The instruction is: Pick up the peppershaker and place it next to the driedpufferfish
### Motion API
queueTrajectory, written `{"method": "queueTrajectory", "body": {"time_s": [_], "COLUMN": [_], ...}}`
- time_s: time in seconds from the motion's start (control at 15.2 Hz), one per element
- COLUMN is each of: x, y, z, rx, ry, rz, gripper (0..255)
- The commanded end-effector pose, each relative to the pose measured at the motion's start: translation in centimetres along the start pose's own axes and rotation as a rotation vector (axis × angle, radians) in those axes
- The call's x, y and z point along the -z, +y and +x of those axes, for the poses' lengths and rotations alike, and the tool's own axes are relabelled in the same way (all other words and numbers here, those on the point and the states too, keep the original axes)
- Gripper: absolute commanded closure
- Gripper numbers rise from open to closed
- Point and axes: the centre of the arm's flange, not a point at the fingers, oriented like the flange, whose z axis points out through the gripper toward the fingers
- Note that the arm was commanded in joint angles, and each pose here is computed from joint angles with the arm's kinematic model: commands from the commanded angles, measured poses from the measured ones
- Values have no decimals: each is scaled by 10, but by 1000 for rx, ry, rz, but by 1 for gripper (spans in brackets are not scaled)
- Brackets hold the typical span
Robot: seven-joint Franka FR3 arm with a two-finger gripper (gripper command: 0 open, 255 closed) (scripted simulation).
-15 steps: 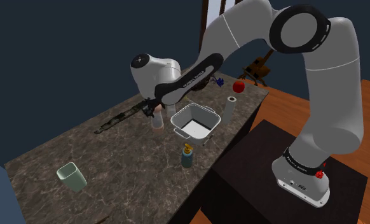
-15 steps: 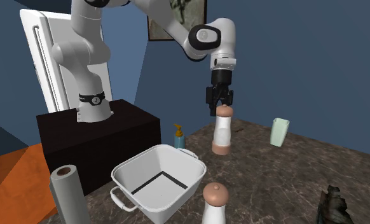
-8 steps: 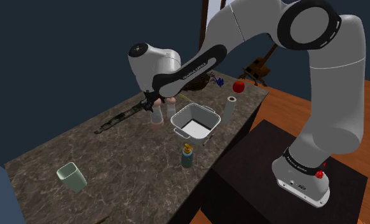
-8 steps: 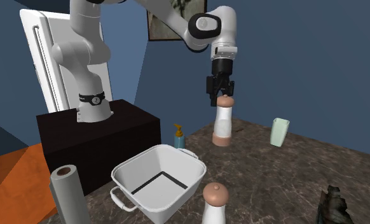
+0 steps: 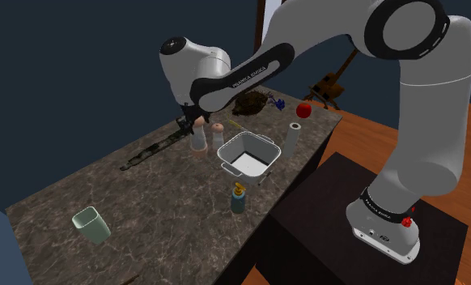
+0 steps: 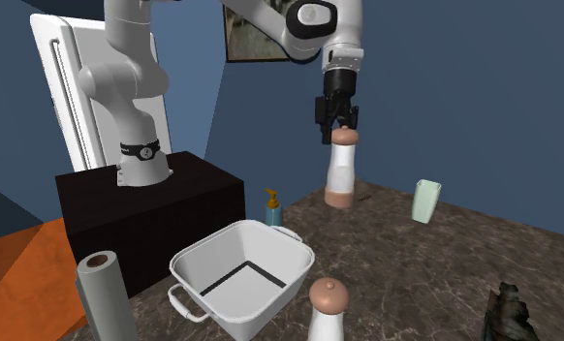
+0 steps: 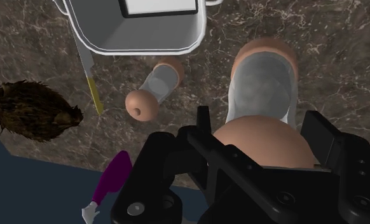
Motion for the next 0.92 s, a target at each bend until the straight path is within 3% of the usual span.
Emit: {"method": "queueTrajectory", "body": {"time_s": [0.0, 0.4, 0.86], "x": [9, 37, 13], "y": [3, 11, 100], "z": [2, 8, 10], "rx": [0, 0, 0], "ry": [0, 0, 0], "rz": [0, 0, 0], "gripper": [255, 255, 255]}}
